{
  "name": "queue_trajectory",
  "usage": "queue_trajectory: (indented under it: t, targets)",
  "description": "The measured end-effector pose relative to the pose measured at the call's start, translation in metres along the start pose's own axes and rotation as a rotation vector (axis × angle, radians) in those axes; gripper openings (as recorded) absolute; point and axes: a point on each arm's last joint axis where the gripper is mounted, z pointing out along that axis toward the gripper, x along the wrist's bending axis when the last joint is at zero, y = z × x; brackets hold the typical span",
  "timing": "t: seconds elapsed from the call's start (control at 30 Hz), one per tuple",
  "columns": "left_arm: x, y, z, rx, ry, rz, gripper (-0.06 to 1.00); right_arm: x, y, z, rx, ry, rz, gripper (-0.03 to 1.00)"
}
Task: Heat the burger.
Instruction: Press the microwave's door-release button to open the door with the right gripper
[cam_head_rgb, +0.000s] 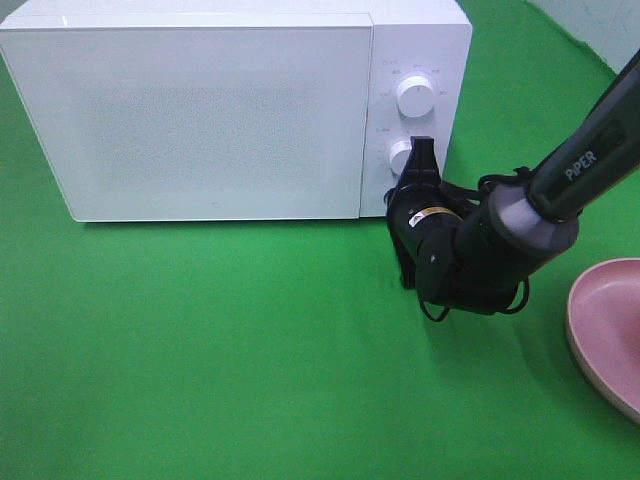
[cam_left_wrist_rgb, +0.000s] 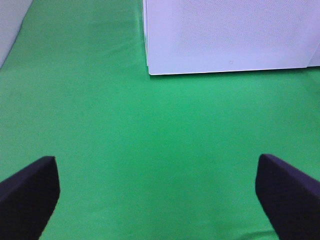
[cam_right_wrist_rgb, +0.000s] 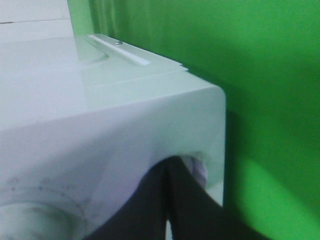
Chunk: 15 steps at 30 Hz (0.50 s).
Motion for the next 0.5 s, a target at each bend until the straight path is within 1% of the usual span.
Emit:
queue_trajectory:
  t: [0.5]
  targets:
    - [0.0, 0.0, 0.0, 0.0, 0.0, 0.0, 0.99, -0.0013, 0.0004, 0.0011, 0.003, -0.008, -0.005, 0.01]
